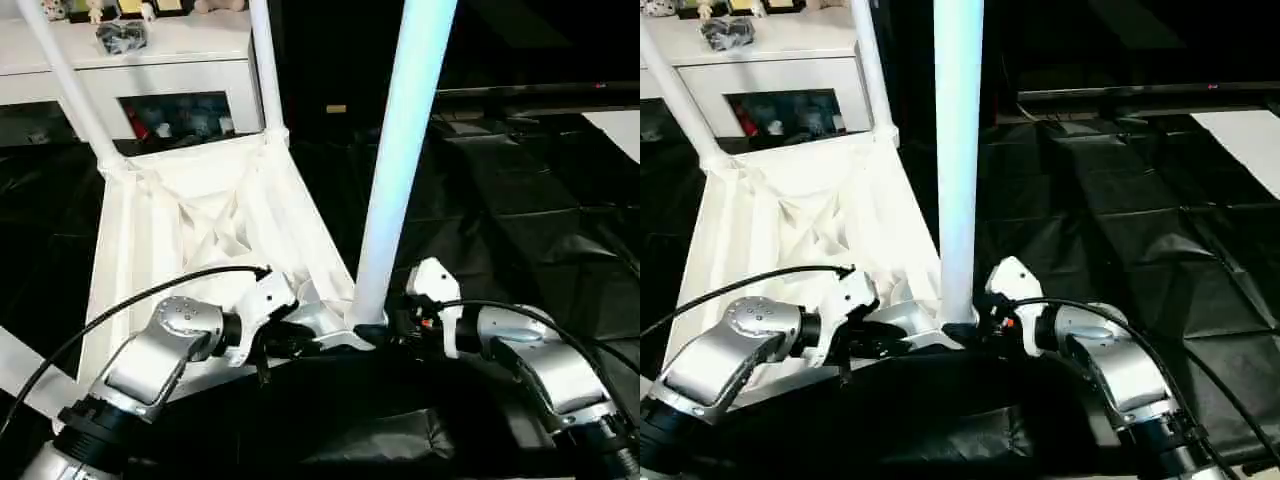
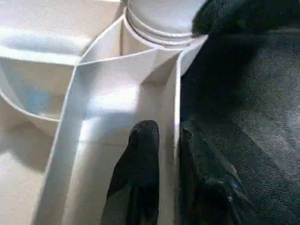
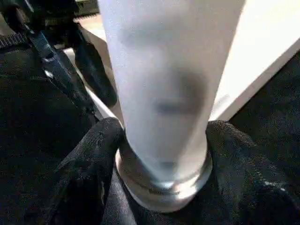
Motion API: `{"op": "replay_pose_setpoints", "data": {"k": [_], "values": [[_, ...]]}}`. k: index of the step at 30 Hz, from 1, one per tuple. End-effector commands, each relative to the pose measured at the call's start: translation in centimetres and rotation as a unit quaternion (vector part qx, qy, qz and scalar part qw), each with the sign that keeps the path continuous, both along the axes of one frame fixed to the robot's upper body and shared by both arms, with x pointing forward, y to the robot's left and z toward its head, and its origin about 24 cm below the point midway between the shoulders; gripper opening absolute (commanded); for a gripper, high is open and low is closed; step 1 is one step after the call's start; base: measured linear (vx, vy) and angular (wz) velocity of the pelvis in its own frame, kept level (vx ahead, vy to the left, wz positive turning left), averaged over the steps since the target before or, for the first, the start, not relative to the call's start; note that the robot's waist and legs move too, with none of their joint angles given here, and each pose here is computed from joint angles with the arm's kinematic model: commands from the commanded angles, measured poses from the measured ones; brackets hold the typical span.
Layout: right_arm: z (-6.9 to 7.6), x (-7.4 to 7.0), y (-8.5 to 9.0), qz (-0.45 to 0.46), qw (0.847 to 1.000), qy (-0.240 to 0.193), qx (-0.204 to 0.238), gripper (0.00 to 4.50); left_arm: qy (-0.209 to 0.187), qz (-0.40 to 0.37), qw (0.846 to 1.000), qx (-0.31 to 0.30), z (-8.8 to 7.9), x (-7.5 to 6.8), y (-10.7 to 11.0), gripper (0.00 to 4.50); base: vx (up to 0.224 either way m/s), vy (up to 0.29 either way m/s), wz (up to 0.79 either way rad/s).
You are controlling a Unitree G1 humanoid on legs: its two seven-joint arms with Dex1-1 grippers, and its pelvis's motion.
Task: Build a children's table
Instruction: Rotate leg to tighten
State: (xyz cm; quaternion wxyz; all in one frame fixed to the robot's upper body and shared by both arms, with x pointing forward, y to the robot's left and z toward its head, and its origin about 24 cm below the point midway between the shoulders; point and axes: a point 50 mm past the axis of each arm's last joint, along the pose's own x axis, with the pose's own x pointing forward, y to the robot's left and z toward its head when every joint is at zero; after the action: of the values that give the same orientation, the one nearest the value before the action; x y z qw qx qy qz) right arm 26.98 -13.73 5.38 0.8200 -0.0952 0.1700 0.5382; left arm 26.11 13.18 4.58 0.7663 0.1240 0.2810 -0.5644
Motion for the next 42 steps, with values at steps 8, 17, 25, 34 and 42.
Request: {"op": "replay_pose_setpoints", "data": {"k": [8, 17, 25, 34, 42], "values": [[1.0, 0.9, 0.6, 0.024, 1.0, -0.01, 0.002, 3.86, 0.012, -0.015, 1.0, 0.019, -0.7, 0.0, 0.2, 0.01, 0.0, 0.0, 0.0], [0.6, 1.0, 0.2, 0.04, 0.999, 0.009, -0.011, 3.1, 0.012, -0.015, 1.0, -0.001, -0.7, 0.0, 0.1, 0.0, 0.0, 0.0, 0.0], [0.4, 1.4, 0.4, 0.037, 0.999, 0.016, -0.007, 2.44, 0.002, -0.014, 1.0, -0.011, -0.7, 0.0, 0.0, 0.0, 0.0, 0.0, 0.0], [-0.3, 1.2, 0.8, 0.028, 0.999, 0.021, -0.005, 2.09, -0.002, -0.006, 1.0, -0.02, -0.7, 0.2, -0.3, 0.0, 0.0, 0.0, 0.0], [-2.5, 1.7, 2.5, -0.103, 0.994, 0.039, 0.015, 2.06, -0.041, 0.084, 0.995, -0.031, -0.8, 2.0, -2.7, 0.0, 0.0, 0.0, 0.0]]}}
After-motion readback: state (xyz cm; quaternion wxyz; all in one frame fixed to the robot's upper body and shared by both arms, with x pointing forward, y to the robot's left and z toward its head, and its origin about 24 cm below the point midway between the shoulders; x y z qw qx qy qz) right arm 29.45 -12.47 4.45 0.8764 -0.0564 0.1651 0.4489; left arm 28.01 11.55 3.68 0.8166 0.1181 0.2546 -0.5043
